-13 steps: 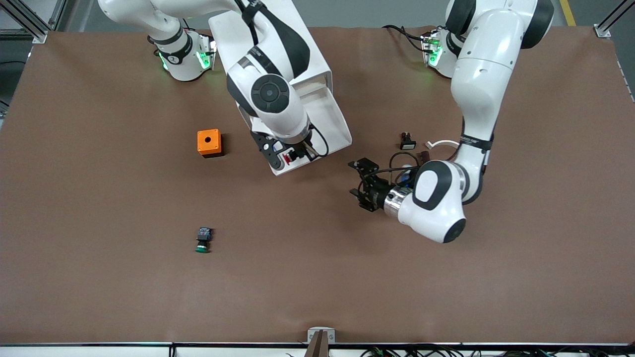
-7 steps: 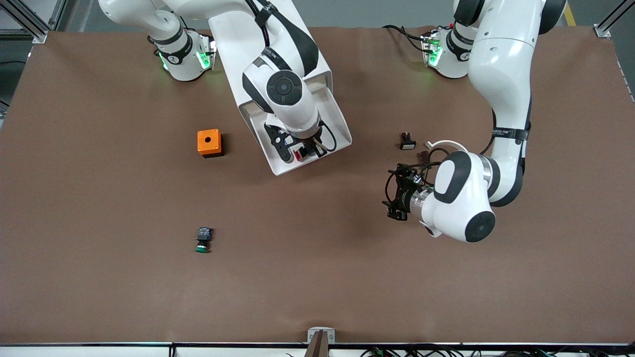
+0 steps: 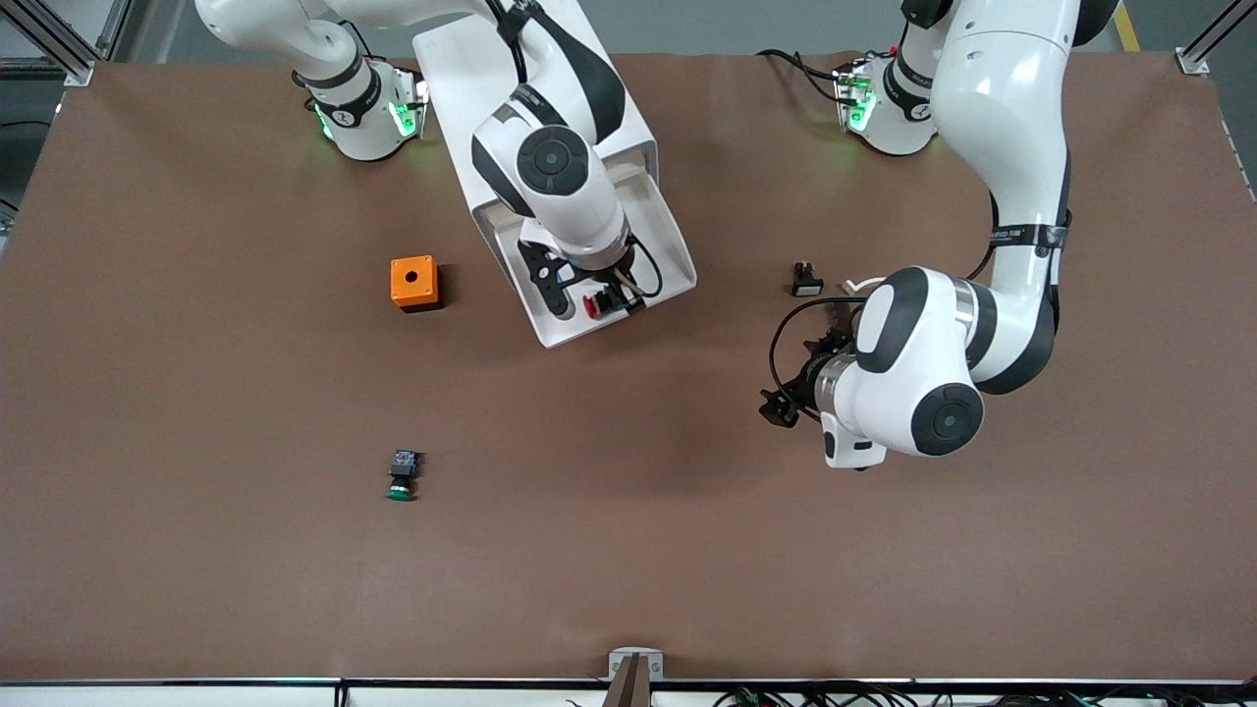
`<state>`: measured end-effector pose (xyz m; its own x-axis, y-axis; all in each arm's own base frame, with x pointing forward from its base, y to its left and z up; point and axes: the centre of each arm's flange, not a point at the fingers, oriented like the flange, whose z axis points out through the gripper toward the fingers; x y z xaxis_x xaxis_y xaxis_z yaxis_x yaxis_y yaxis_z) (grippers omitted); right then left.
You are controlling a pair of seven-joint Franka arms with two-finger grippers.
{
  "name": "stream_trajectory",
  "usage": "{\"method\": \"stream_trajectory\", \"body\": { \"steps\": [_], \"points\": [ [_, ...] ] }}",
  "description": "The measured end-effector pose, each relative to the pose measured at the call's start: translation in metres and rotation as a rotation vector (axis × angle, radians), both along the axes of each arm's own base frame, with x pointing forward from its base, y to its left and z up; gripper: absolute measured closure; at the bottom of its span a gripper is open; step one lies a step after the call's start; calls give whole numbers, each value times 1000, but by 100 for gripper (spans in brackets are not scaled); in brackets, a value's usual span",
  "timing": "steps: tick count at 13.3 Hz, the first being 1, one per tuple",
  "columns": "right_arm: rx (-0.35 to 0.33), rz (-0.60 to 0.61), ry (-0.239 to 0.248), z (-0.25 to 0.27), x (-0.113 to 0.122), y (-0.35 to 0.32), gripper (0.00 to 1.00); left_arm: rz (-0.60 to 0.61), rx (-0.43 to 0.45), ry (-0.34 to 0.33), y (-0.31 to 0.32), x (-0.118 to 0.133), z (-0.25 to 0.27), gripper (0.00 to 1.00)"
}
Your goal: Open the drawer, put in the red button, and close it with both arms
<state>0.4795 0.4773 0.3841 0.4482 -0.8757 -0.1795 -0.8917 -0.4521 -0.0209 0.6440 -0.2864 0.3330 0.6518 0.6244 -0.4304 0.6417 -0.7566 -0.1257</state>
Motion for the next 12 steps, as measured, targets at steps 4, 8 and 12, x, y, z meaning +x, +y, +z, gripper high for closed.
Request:
{"method": "stream_trajectory", "body": {
  "steps": [4,8,12],
  "points": [
    [-13,119,-11,66,58,-95,0,-176,-90,-122,-56,-12,-13,0],
    [-4,352,4,108,113,-214,0,-291,-100,-192,-153,-60,-47,0],
    [28,542,-19,114,147,-327,0,-345,-91,-173,-198,-98,-59,0]
  ]
}}
